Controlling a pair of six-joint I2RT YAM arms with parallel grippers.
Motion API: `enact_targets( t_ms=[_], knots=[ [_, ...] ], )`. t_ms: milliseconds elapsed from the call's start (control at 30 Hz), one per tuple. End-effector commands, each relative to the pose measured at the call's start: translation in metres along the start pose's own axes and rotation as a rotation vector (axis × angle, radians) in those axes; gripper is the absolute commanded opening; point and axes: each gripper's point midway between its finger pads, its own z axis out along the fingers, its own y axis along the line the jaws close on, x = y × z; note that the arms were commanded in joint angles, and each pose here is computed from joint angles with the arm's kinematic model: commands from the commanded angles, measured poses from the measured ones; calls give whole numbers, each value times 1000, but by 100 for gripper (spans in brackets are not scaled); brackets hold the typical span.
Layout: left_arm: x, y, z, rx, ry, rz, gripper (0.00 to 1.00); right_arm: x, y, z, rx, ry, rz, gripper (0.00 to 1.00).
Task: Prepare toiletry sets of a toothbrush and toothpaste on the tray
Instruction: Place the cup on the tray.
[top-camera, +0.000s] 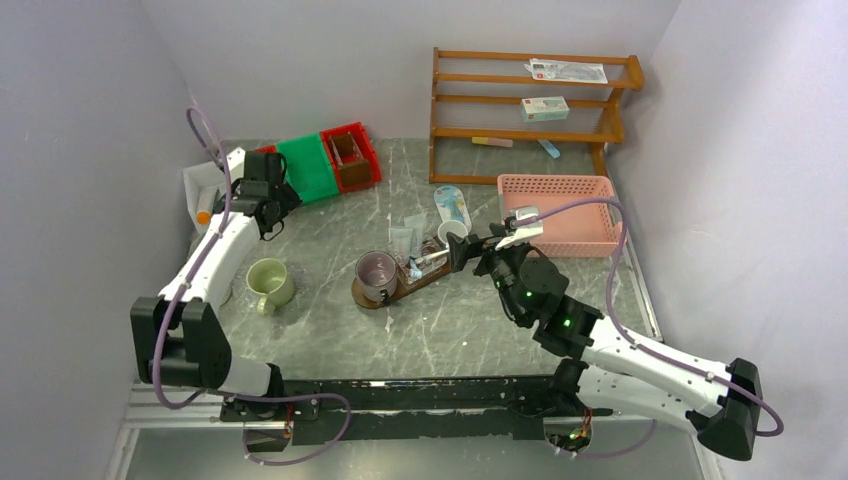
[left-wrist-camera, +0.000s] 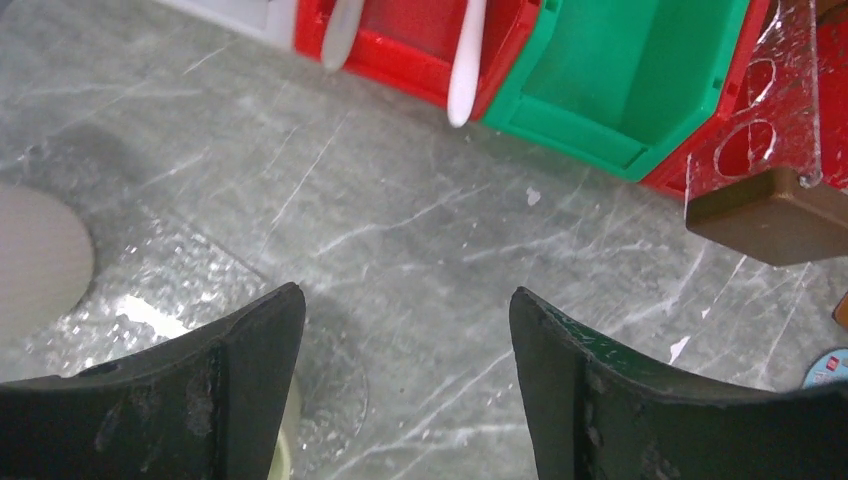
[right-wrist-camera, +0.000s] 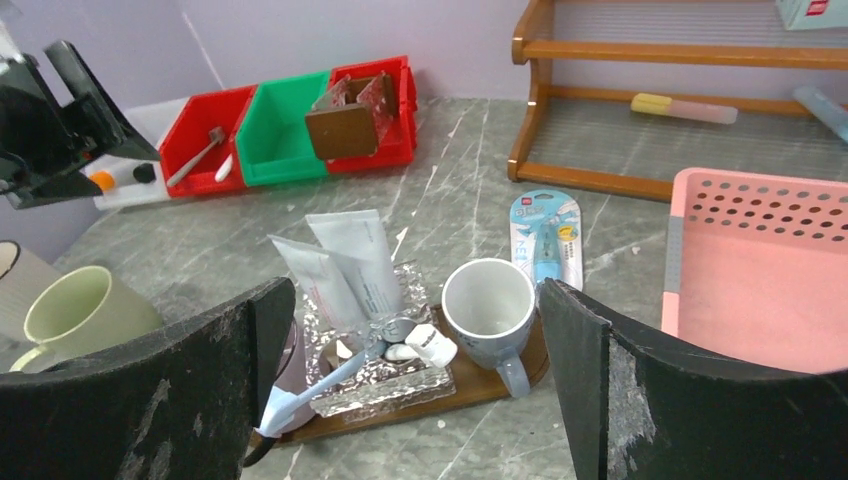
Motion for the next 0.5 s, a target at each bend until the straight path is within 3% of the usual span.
enact_targets(
  t_ms=[0,267,467],
  knots=[
    [-8,-31,27,112,4,27,80,-12,-16,-3,74,-52,8,98],
    [-9,-92,50,289,59,40,85,-12,-34,-5,158,-66,-45,100],
    [-27,-133,61,323,33,79,79,-6,-38,-2,185,-57,-73,100]
  ],
)
